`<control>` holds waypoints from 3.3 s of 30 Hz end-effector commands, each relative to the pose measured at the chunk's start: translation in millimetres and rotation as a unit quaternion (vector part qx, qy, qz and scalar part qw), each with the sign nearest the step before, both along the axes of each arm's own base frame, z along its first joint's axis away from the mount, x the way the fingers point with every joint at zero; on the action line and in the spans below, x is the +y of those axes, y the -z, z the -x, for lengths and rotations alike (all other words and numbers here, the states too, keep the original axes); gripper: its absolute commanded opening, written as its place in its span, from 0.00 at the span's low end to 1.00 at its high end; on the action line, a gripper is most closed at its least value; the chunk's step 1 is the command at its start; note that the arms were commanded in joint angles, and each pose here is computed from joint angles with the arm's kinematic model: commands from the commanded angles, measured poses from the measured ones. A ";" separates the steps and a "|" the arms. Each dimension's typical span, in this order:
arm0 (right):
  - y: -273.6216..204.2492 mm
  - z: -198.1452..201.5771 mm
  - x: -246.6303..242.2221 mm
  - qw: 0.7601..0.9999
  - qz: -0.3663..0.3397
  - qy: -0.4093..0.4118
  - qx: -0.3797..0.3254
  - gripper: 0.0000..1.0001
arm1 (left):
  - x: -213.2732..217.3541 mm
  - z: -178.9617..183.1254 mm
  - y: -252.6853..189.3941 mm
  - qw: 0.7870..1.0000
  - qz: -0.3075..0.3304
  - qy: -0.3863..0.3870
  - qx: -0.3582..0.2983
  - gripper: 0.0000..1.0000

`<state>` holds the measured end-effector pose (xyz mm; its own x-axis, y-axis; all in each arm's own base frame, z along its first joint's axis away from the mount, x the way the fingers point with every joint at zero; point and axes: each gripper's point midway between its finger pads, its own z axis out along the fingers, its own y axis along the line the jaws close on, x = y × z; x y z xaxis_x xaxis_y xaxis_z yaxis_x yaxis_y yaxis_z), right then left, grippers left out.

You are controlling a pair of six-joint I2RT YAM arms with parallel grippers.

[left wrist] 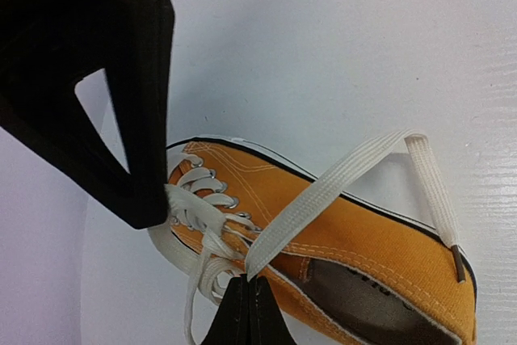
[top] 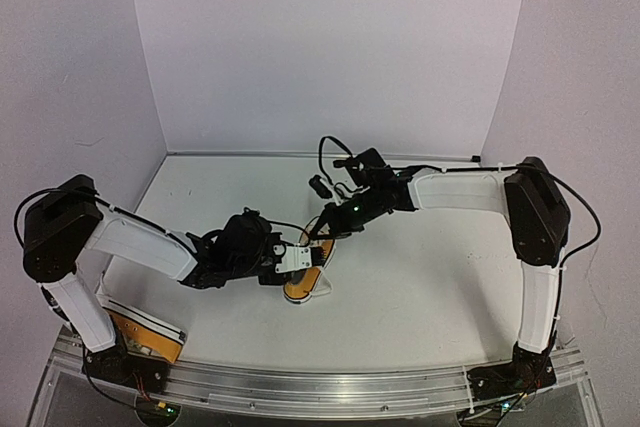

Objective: Tie the shoes

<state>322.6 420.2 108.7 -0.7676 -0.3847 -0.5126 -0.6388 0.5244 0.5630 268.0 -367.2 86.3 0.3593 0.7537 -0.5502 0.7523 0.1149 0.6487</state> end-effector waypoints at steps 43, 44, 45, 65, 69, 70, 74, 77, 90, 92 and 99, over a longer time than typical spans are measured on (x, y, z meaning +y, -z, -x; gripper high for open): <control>-28.8 -0.9 6.5 0.998 -0.065 0.013 -0.007 0.00 | -17.4 -14.8 -26.7 0.959 0.256 0.005 0.126 0.00; -29.5 -0.8 6.8 0.998 -0.066 0.012 -0.008 0.00 | -17.6 -14.3 -26.6 0.958 0.257 0.006 0.127 0.00; -30.2 -0.3 7.2 0.998 -0.067 0.011 -0.007 0.00 | -17.9 -14.9 -25.9 0.957 0.258 0.004 0.129 0.00; -27.1 6.3 9.4 0.997 -0.082 -0.003 0.005 0.00 | -21.2 -30.6 -30.0 0.915 0.361 -0.007 0.180 0.00; -26.0 2.6 8.3 0.997 -0.077 0.006 0.000 0.00 | -21.7 -21.4 -38.1 0.911 0.369 0.016 0.183 0.00; -26.1 2.2 8.2 0.997 -0.076 0.007 0.000 0.00 | -22.1 -19.6 -39.2 0.911 0.368 0.021 0.185 0.00; -26.5 0.3 7.2 0.997 -0.075 0.011 -0.004 0.00 | -22.5 -14.4 -39.8 0.909 0.367 0.030 0.193 0.00; -28.0 -1.6 5.4 0.997 -0.074 0.016 -0.007 0.00 | -24.5 -12.8 -36.0 0.907 0.367 0.036 0.204 0.00; -30.8 4.2 4.2 0.996 -0.086 0.000 0.002 0.00 | -18.9 -25.1 -23.4 0.886 0.395 0.035 0.241 0.00; -28.5 5.9 4.1 0.996 -0.086 -0.004 0.006 0.00 | -20.9 -26.1 -22.6 0.884 0.396 0.039 0.245 0.00; -23.0 7.9 5.7 0.996 -0.085 -0.010 0.013 0.00 | -24.2 -29.9 -23.8 0.883 0.398 0.041 0.244 0.00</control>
<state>314.8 423.0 114.4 -0.8013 -0.3165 -0.5077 -0.5978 0.4564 0.6590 293.4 -385.1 92.1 -0.0683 0.0951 -0.9931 0.9412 0.3362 -0.0326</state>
